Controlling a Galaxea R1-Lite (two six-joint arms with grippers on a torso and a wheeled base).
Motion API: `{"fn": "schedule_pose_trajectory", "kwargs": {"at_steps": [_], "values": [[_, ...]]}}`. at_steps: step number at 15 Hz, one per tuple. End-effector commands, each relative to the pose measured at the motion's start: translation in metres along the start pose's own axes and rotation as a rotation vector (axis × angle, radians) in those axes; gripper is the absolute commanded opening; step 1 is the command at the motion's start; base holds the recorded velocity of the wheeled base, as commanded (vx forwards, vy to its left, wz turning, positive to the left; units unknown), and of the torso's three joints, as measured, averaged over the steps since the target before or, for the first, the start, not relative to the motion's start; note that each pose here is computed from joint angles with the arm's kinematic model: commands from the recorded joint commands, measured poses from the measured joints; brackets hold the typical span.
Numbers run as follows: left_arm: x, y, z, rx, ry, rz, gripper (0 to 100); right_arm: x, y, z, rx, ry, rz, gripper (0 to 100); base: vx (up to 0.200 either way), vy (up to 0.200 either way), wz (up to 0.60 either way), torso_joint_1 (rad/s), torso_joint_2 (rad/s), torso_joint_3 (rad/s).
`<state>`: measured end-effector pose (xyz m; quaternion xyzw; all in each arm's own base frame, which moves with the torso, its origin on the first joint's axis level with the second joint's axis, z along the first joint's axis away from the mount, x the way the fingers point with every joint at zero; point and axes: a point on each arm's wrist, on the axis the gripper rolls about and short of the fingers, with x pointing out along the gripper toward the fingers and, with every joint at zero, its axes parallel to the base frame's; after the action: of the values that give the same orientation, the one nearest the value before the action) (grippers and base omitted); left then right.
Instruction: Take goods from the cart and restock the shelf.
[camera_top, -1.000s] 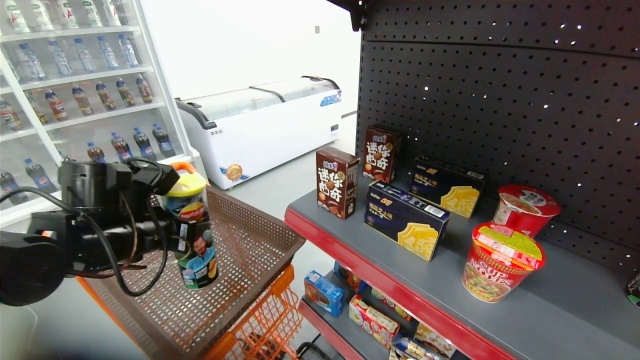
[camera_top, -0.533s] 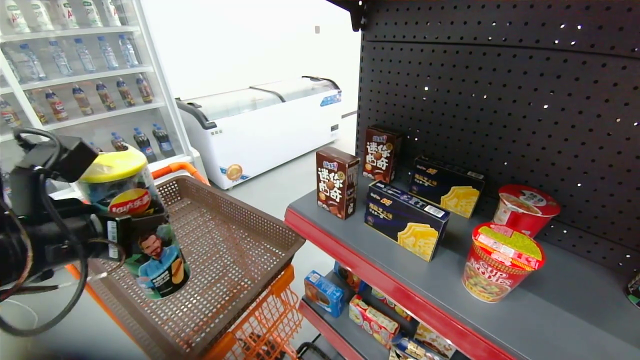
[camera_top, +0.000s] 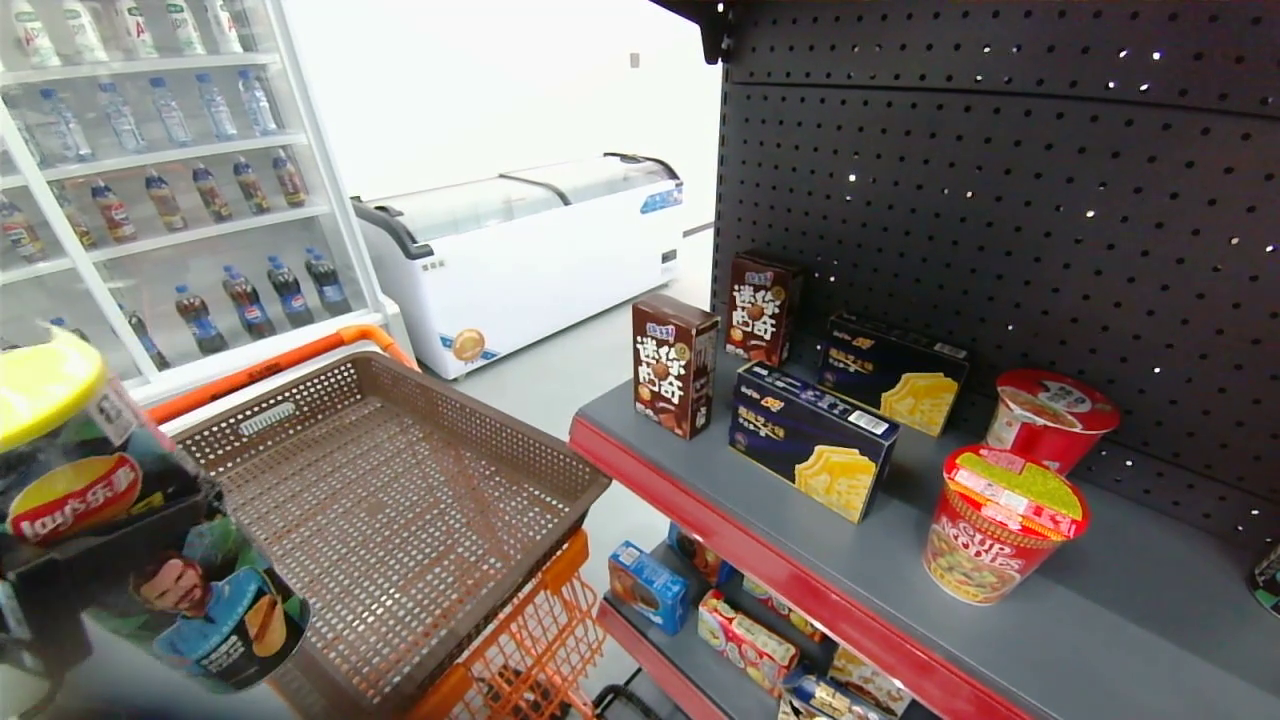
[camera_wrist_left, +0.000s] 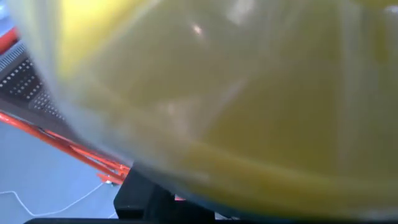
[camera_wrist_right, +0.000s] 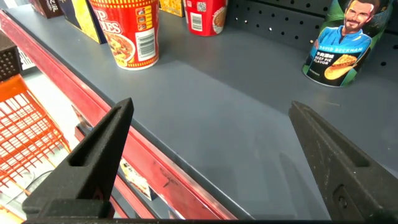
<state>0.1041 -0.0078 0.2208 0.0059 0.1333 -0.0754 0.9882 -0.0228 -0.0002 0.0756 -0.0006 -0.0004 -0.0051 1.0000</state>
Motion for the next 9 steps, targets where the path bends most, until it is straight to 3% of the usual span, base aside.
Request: {"fn": "schedule_pose_trajectory", "kwargs": {"at_steps": [1, 3, 6, 9], "values": [[-0.042, -0.005, -0.019, 0.019, -0.124, -0.008, 0, 0.000, 0.000, 0.000, 0.000, -0.001, -0.001, 100, 0.000, 0.000, 0.00, 0.000, 0.00, 0.000], [-0.052, -0.006, -0.026, 0.033, -0.151, -0.001, 0, 0.000, 0.000, 0.000, 0.000, -0.001, -0.001, 100, 0.000, 0.000, 0.00, 0.000, 0.00, 0.000], [-0.062, -0.007, -0.040, 0.098, -0.176, 0.005, 0, 0.000, 0.000, 0.000, -0.002, -0.001, 0.001, 100, 0.000, 0.000, 0.00, 0.000, 0.00, 0.000], [-0.062, -0.007, -0.044, 0.096, -0.171, 0.009, 0, 0.000, 0.000, 0.000, -0.002, -0.001, 0.004, 100, 0.000, 0.000, 0.00, 0.000, 0.00, 0.000]]}}
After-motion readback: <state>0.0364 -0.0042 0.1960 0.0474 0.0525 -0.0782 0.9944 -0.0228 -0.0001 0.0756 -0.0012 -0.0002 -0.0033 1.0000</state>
